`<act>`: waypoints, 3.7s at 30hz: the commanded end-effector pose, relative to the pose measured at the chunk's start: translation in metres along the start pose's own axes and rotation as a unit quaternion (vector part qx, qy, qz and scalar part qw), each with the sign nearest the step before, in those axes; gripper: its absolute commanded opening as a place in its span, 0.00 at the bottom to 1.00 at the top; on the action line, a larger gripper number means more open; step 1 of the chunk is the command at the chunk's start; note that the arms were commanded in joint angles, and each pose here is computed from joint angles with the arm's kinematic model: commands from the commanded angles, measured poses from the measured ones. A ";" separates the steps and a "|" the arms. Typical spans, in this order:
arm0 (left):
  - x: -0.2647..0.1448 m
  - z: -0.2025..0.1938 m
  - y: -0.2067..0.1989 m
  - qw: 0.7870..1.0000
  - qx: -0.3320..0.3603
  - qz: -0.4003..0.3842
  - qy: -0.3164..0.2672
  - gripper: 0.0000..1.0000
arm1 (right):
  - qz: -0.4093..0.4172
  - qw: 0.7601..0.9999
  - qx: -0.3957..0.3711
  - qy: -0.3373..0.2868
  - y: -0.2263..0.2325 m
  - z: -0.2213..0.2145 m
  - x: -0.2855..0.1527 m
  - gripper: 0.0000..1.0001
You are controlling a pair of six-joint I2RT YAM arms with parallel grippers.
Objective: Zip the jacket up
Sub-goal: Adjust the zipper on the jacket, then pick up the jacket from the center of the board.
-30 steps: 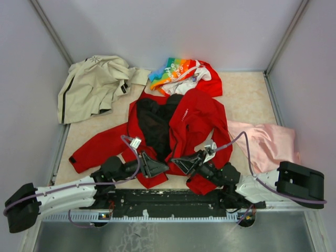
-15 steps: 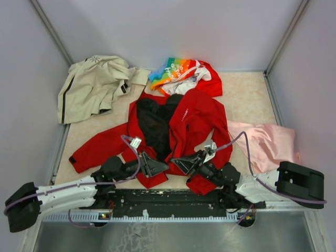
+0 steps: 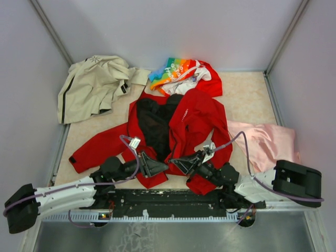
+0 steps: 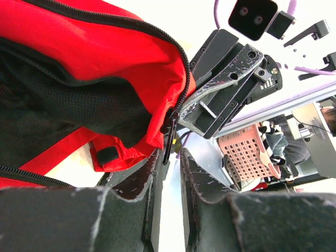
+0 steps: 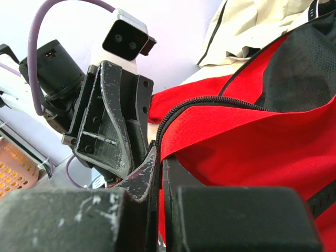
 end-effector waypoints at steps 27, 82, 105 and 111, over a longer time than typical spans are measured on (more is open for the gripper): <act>0.003 -0.005 0.002 0.999 -0.014 0.029 0.039 0.00 | -0.010 0.999 -0.001 -0.038 -0.010 0.010 -0.015 0.00; 0.013 -0.050 0.077 0.823 -0.005 0.473 0.315 0.65 | -0.142 0.986 -0.090 -0.008 -0.059 0.007 -0.028 0.00; -0.039 -0.103 0.136 0.661 0.015 0.624 0.416 0.67 | -0.180 0.981 -0.069 -0.010 -0.084 0.005 -0.035 0.00; -0.068 -0.117 0.144 0.613 0.036 0.662 0.430 0.68 | -0.185 0.980 -0.077 -0.005 -0.085 0.004 -0.033 0.00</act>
Point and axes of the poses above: each gripper's point midway between its finger pads, its own x axis out along the fingers, its own y axis along the line the jaws close on, z = x × y, the point moved 4 cm from there along -x, back along the fingers, and after that the axes turned 10 degrees about x, right-handed, at the moved point
